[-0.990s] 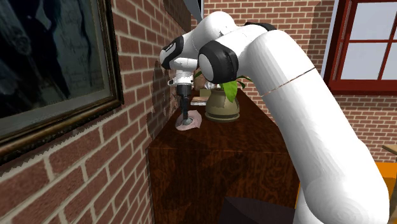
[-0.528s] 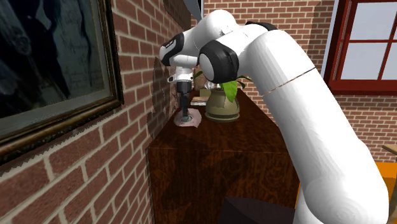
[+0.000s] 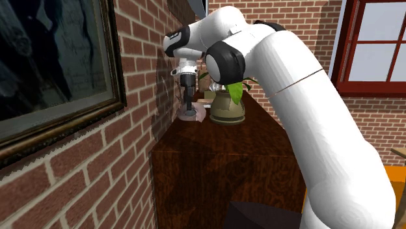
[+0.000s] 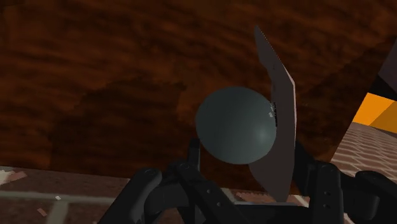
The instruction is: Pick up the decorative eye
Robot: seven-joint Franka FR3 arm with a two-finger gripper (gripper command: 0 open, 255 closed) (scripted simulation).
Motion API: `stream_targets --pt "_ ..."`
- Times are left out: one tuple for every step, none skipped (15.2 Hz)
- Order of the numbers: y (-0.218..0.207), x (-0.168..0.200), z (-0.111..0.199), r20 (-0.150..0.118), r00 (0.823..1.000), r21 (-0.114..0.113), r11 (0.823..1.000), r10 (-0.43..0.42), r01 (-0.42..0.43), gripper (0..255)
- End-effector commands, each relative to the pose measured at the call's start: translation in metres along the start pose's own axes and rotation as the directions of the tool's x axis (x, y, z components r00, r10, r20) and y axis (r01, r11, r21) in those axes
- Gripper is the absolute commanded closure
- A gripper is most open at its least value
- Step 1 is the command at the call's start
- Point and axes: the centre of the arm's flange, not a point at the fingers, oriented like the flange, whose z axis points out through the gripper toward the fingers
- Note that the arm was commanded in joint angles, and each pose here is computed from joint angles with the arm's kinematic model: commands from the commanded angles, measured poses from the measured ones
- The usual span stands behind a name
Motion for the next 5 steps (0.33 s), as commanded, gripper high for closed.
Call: stream_targets --pt "-0.002 0.001 -0.010 0.000 1.000 0.000 1.000 0.000 0.000 255" --pt "-0.003 0.001 -0.015 0.000 1.000 0.000 1.000 0.000 0.000 255" --pt "-0.005 0.001 -0.020 0.000 1.000 0.000 1.000 0.000 0.000 255" --pt "-0.005 0.001 -0.020 0.000 1.000 0.000 1.000 0.000 0.000 255" --pt "-0.005 0.001 -0.020 0.000 1.000 0.000 1.000 0.000 0.000 255"
